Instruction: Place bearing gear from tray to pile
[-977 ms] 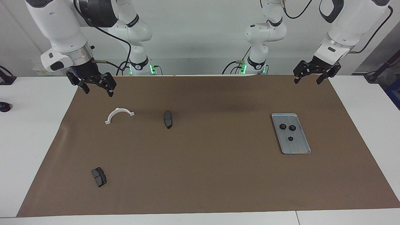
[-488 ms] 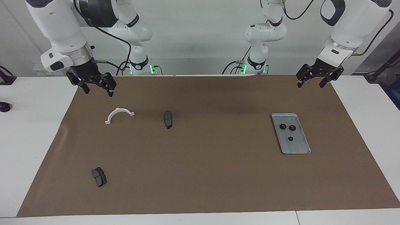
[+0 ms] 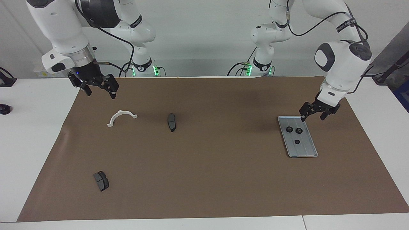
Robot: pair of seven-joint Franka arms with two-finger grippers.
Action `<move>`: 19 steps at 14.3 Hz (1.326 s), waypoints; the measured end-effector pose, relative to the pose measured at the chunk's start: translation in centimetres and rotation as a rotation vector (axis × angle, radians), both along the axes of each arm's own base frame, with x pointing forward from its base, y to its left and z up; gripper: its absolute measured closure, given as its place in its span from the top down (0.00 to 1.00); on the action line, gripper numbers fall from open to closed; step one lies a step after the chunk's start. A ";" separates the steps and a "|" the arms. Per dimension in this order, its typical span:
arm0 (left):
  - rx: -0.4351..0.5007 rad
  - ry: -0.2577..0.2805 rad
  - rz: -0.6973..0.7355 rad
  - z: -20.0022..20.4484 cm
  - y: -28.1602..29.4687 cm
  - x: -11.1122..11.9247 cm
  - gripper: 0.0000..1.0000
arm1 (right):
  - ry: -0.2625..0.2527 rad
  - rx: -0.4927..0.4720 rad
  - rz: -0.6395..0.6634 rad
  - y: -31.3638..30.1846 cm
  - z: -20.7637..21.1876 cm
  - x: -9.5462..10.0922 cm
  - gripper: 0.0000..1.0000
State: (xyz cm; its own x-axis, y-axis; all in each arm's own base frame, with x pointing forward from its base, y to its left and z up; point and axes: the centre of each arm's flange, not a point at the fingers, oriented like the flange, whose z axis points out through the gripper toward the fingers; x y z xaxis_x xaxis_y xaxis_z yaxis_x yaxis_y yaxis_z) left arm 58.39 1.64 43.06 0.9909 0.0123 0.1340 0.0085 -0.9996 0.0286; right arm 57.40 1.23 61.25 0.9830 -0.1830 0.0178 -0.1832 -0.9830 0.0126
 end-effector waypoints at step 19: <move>-0.017 -0.031 0.025 -13.0 -0.7 1.8 0.34 | 0.000 0.000 0.000 0.0 0.0 0.0 1.00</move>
State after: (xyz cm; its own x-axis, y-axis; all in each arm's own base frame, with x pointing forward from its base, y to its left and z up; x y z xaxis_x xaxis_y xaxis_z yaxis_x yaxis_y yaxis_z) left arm 60.23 0.92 30.11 0.9856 0.0394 0.1645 0.0322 -0.9984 0.0463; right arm 57.40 1.23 61.24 0.9830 -0.1829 0.0174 -0.1832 -0.9830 0.0127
